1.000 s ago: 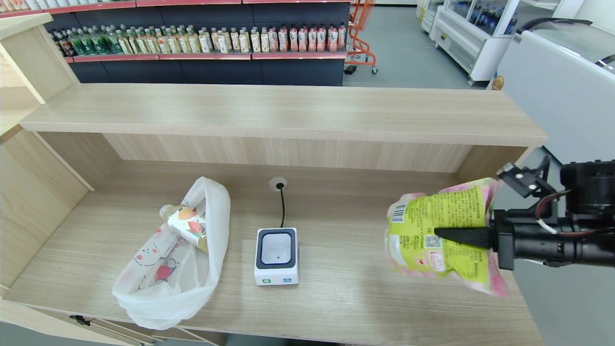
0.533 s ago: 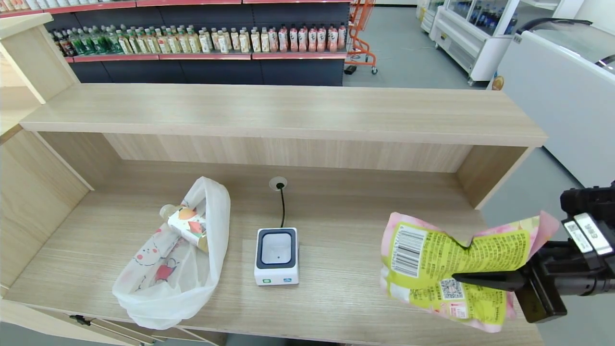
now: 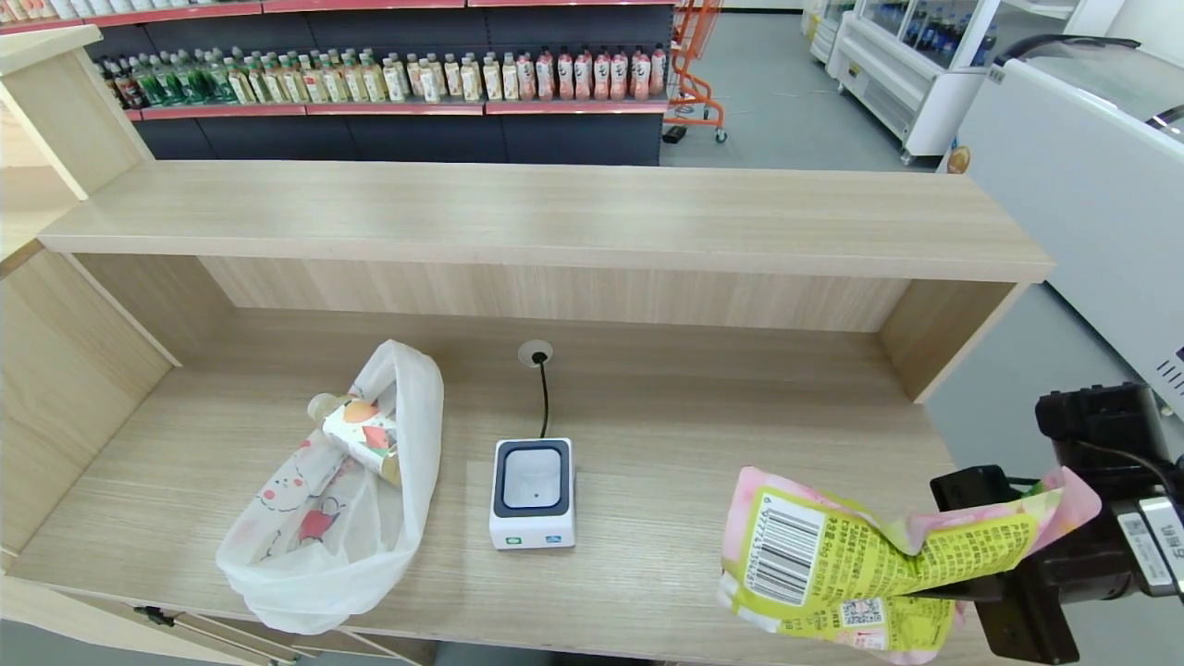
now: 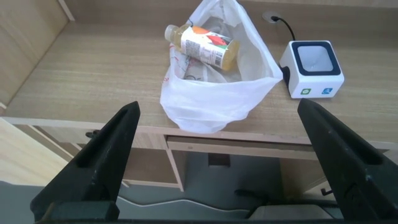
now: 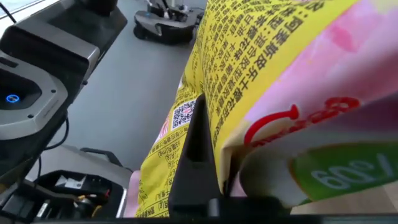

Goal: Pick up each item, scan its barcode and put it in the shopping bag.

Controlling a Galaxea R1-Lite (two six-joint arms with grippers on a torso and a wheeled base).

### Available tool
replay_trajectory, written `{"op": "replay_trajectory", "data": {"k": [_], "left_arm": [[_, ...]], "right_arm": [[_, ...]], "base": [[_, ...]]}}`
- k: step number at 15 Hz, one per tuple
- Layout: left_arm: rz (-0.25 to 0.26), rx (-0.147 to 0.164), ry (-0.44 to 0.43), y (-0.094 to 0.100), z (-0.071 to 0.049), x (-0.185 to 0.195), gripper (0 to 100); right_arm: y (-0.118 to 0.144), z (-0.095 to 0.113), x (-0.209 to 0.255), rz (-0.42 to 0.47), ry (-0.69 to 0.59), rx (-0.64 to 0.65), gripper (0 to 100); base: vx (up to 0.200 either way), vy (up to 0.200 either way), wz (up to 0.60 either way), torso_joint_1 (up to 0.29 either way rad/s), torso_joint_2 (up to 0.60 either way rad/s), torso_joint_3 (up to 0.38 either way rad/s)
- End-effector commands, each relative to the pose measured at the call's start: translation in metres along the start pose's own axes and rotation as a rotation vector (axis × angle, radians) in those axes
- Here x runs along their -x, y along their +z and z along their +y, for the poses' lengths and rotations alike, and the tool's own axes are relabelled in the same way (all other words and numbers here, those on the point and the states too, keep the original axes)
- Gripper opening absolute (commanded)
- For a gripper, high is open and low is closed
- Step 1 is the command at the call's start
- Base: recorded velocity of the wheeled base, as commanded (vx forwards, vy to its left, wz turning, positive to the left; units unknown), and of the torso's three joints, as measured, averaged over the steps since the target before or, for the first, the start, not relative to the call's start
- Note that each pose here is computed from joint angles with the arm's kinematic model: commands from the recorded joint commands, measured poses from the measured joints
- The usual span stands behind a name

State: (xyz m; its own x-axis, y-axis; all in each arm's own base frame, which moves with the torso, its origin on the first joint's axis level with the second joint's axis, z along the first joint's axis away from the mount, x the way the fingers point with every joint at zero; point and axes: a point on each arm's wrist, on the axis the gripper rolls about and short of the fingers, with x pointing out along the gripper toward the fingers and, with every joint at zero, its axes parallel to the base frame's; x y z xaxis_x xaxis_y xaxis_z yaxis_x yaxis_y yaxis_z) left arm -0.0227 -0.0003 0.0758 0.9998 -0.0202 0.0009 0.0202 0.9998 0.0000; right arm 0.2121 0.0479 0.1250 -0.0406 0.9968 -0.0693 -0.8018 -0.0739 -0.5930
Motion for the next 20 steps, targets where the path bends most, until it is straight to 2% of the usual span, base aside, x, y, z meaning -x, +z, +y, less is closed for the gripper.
{"op": "replay_trajectory", "data": {"k": [1, 4, 9, 12, 20], "left_arm": [[-0.001, 0.0, 0.0, 0.0, 0.0, 0.0, 100], [-0.001, 0.0, 0.0, 0.0, 0.0, 0.0, 100], [-0.001, 0.0, 0.0, 0.0, 0.0, 0.0, 100], [-0.001, 0.0, 0.0, 0.0, 0.0, 0.0, 100], [-0.001, 0.0, 0.0, 0.0, 0.0, 0.0, 100]], "right_arm": [[0.004, 0.0, -0.006, -0.015, 0.023, 0.023, 0], [0.006, -0.002, -0.02, -0.037, 0.065, 0.079, 0], [0.002, 0.016, -0.021, 0.017, 0.081, 0.102, 0], [0.007, 0.02, -0.026, 0.006, 0.106, 0.113, 0], [0.01, 0.018, -0.023, 0.011, 0.095, 0.133, 0]], "base": [[0.0, 0.0, 0.0, 0.0, 0.0, 0.0], [0.0, 0.0, 0.0, 0.0, 0.0, 0.0], [0.0, 0.0, 0.0, 0.0, 0.0, 0.0], [0.0, 0.0, 0.0, 0.0, 0.0, 0.0], [0.0, 0.0, 0.0, 0.0, 0.0, 0.0]]}}
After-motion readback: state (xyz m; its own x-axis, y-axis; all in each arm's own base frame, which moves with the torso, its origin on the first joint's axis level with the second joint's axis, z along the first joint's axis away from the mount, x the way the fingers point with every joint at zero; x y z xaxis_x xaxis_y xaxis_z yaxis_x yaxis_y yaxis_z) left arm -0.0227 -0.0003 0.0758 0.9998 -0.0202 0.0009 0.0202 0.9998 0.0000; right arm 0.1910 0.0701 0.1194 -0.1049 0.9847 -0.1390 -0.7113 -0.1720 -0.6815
